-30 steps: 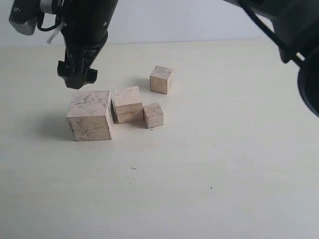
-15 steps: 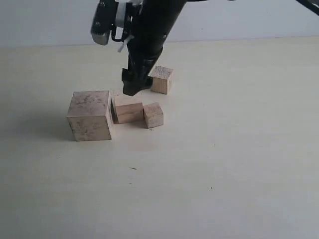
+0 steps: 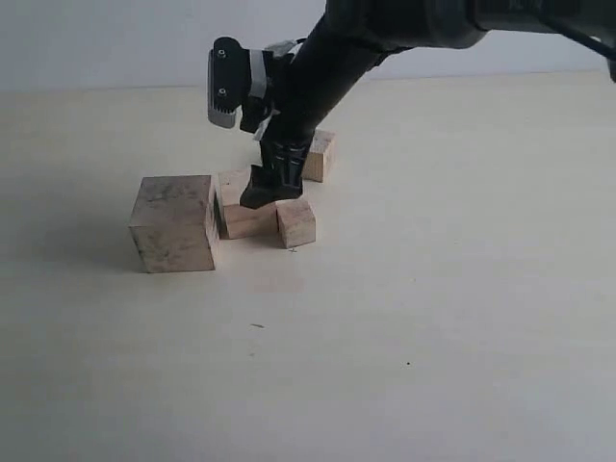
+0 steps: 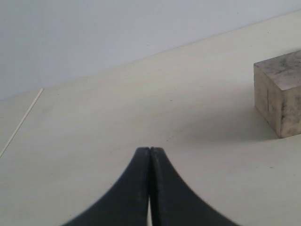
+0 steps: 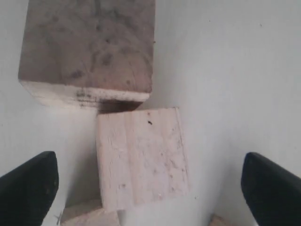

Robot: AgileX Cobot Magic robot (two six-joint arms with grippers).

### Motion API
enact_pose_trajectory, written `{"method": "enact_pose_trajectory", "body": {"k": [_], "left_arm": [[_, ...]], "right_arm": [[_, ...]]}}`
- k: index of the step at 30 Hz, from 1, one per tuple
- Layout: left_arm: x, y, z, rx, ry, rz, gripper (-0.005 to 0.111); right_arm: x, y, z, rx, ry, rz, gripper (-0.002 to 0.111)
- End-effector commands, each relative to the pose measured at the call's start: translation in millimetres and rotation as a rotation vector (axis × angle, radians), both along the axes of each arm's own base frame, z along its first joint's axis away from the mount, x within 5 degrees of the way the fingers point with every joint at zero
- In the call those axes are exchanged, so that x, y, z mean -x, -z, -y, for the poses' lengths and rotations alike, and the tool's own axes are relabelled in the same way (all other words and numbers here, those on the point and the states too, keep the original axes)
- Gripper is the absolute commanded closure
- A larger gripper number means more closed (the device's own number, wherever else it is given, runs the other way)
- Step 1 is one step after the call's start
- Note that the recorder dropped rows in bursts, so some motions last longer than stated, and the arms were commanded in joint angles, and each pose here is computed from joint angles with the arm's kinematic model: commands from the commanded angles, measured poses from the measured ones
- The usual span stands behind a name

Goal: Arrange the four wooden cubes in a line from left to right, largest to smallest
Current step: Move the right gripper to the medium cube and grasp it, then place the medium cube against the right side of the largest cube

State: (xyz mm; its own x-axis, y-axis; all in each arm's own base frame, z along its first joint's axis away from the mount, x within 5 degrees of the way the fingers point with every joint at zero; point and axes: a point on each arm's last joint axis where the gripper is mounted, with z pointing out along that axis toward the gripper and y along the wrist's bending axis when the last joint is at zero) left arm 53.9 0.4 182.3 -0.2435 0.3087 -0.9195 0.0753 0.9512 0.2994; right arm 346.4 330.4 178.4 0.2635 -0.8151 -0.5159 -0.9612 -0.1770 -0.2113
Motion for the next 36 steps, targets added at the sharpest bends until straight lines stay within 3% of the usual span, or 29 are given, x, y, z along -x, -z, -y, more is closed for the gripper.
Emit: {"method": "enact_pose_trajectory", "body": {"k": [1,16,19,22,29,36], "left_arm": [[0.0,-1.3,0.4,0.004,0.006,0.018,0.107],[0.0,-1.3,0.4,0.004,0.006,0.018,0.107],[0.0,-1.3,0.4,0.004,0.006,0.018,0.107],[0.0,-1.3,0.4,0.004,0.006,0.018,0.107],[0.0,-1.3,0.4,0.004,0.006,0.018,0.107],[0.0,-1.3,0.4,0.004,0.006,0.018,0.107]], "right_arm": [[-3.6,15.9,-2.7,-0.052,-0.027,-0.022,0.008],[-19.3,57.0,8.4,-0.052,0.031,-0.105,0.009],[-15.6,55.7,6.7,-0.073,0.000,-0.134,0.014],[-14.8,51.5,7.2,-0.072,-0.009,-0.130,0.034],[-5.1,22.5,14.0,-0.031,-0.102,-0.127,0.105],[-1.7,10.2,17.3,-0.013,0.000,-0.206,0.108]]}}
